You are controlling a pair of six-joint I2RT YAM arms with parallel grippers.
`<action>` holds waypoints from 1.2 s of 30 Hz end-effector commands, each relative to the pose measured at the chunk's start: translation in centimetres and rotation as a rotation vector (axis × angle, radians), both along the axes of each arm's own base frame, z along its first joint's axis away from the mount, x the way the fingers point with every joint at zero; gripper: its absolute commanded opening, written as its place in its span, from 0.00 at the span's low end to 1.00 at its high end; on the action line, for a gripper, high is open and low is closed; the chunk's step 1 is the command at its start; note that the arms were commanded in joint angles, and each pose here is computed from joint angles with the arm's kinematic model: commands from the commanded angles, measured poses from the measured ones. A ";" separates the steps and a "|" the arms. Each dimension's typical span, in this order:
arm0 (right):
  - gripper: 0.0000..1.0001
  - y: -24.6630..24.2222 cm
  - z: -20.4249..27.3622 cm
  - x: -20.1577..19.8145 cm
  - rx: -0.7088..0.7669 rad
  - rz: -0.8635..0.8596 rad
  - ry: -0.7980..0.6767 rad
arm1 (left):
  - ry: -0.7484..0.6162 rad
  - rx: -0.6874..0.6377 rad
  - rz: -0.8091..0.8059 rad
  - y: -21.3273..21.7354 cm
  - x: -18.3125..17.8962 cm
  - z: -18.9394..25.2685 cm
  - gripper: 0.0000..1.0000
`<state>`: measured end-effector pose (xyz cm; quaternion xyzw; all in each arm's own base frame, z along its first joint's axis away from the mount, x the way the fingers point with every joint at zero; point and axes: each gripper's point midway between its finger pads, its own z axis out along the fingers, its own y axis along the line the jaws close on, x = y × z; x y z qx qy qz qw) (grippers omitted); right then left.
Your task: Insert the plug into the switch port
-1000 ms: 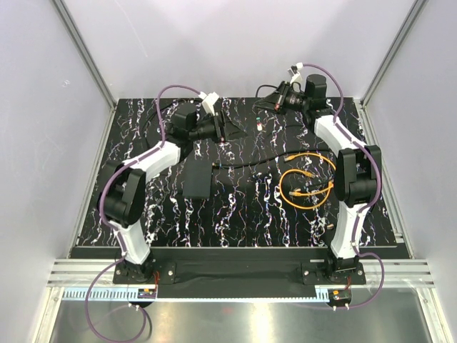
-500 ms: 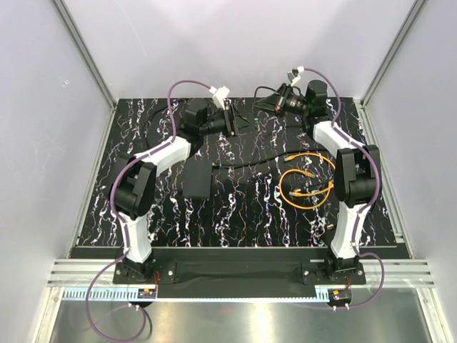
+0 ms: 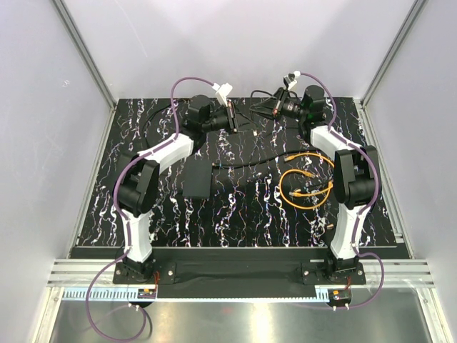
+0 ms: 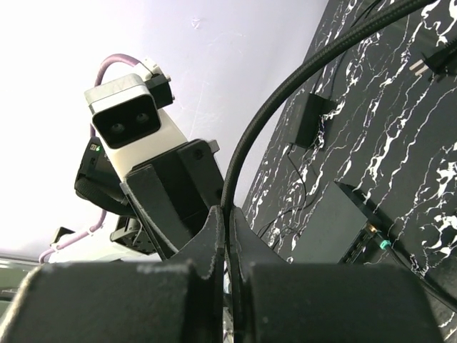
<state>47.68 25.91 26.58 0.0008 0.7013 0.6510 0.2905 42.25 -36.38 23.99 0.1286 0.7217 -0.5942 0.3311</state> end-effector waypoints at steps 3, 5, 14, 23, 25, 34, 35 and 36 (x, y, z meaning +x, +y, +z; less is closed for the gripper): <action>0.25 0.4 3.6 -2.0 0.019 0.053 -0.096 | -0.095 -0.011 -0.049 -0.5 -0.4 2.3 0.08; 0.42 0.4 2.6 -1.5 0.006 0.054 -0.054 | -0.134 0.018 -0.070 -0.4 -0.8 2.0 0.00; 0.58 -0.1 1.2 1.6 -0.007 0.017 -0.018 | -0.199 0.209 -0.181 0.8 -4.2 -1.2 0.00; 0.53 -3.8 -2.0 7.0 -0.073 -0.089 -0.013 | -0.237 0.306 -0.240 2.5 -6.7 -3.4 0.00; 0.54 -5.8 -2.0 8.7 -0.071 -0.142 -0.018 | -0.237 0.323 -0.253 2.9 -7.4 -3.8 0.00; 0.66 -7.8 -4.9 8.4 -0.091 -0.143 0.096 | -0.298 0.413 -0.255 3.6 -7.4 -4.0 0.00; 0.68 -7.9 -5.4 7.7 -0.109 -0.147 0.119 | -0.305 0.413 -0.255 3.5 -7.2 -3.9 0.00; 0.72 -8.2 -7.4 6.8 -0.167 -0.157 0.117 | -0.318 0.405 -0.263 3.4 -7.3 -3.2 0.00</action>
